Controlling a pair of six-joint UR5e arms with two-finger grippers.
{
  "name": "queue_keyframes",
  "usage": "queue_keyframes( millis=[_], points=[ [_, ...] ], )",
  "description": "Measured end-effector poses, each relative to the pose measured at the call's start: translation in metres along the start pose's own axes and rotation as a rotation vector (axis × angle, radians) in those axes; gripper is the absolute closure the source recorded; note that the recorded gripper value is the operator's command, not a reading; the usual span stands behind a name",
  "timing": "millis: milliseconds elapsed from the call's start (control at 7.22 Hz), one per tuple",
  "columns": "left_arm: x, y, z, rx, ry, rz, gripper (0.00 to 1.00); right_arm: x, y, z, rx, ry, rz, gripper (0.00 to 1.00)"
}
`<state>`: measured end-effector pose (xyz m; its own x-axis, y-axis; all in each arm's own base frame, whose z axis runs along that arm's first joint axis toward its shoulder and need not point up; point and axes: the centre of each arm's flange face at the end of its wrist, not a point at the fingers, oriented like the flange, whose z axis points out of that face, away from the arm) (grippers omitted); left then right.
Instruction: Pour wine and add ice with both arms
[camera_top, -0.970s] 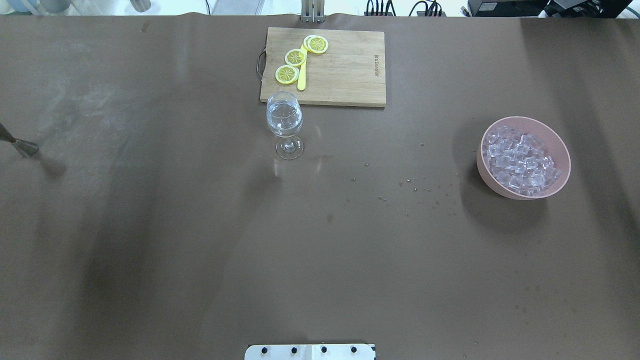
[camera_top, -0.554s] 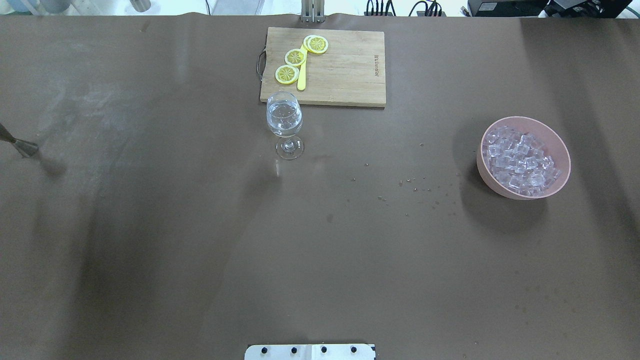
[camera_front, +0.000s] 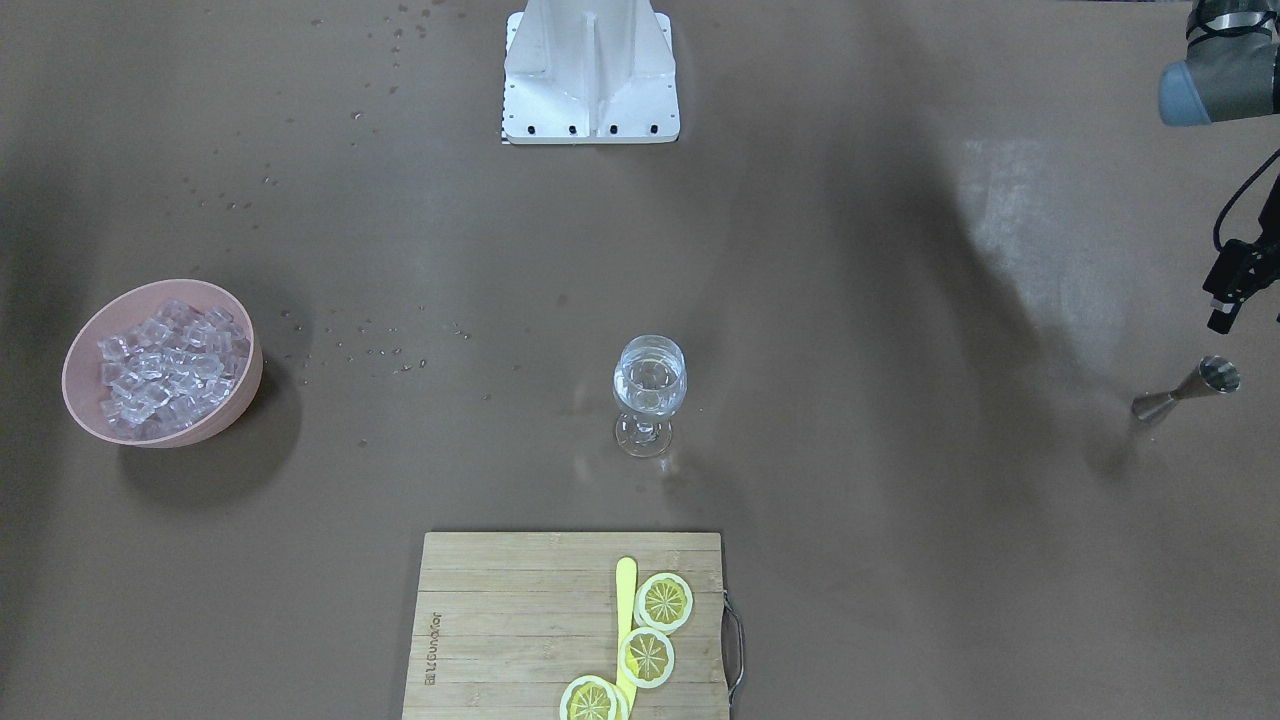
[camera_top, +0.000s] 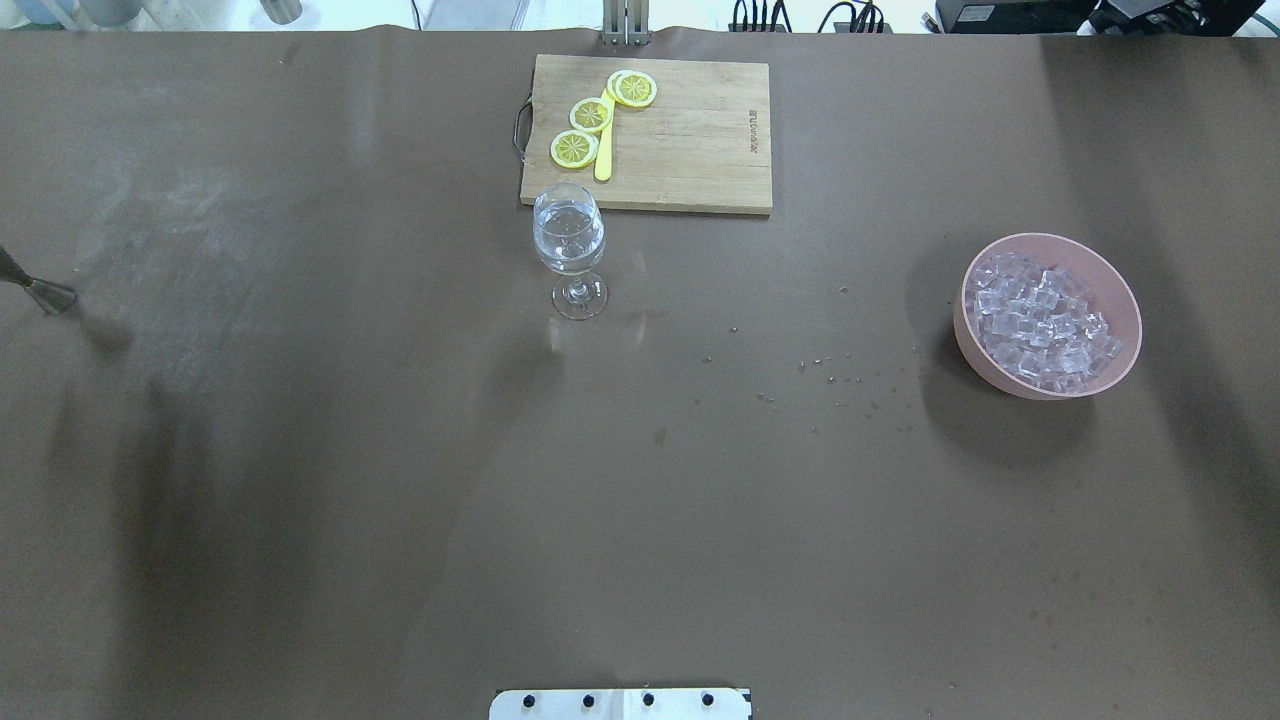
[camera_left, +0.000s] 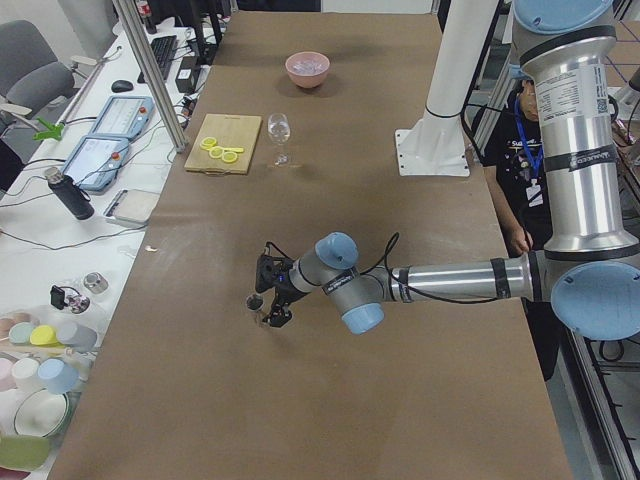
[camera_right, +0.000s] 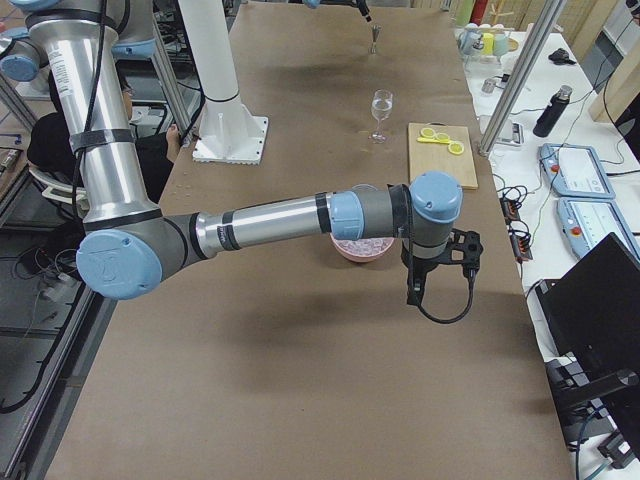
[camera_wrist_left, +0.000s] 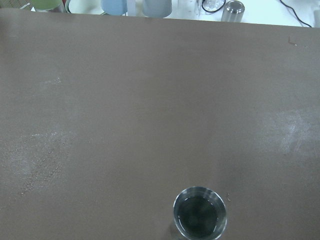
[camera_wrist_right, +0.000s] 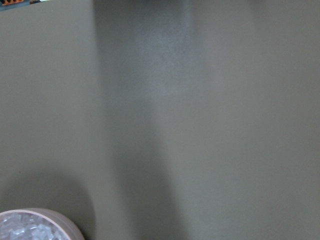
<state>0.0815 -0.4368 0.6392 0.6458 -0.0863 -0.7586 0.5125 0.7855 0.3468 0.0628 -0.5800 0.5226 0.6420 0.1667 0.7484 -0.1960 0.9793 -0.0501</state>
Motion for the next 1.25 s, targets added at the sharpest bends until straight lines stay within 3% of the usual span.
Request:
queue_keyframes(
  millis=[693,970,1247],
  points=[
    [-0.002,0.034,0.023,0.141,0.0,-0.095,0.02,-0.174,0.015,0.082,-0.081,0.049,0.057,0.02],
    [-0.002,0.041,0.028,0.167,-0.002,-0.097,0.02,-0.232,0.041,0.129,-0.108,0.094,0.037,0.19],
    [0.0,0.05,0.031,0.186,-0.018,-0.082,0.02,-0.278,0.076,0.172,-0.128,0.102,-0.014,0.24]
  ],
)
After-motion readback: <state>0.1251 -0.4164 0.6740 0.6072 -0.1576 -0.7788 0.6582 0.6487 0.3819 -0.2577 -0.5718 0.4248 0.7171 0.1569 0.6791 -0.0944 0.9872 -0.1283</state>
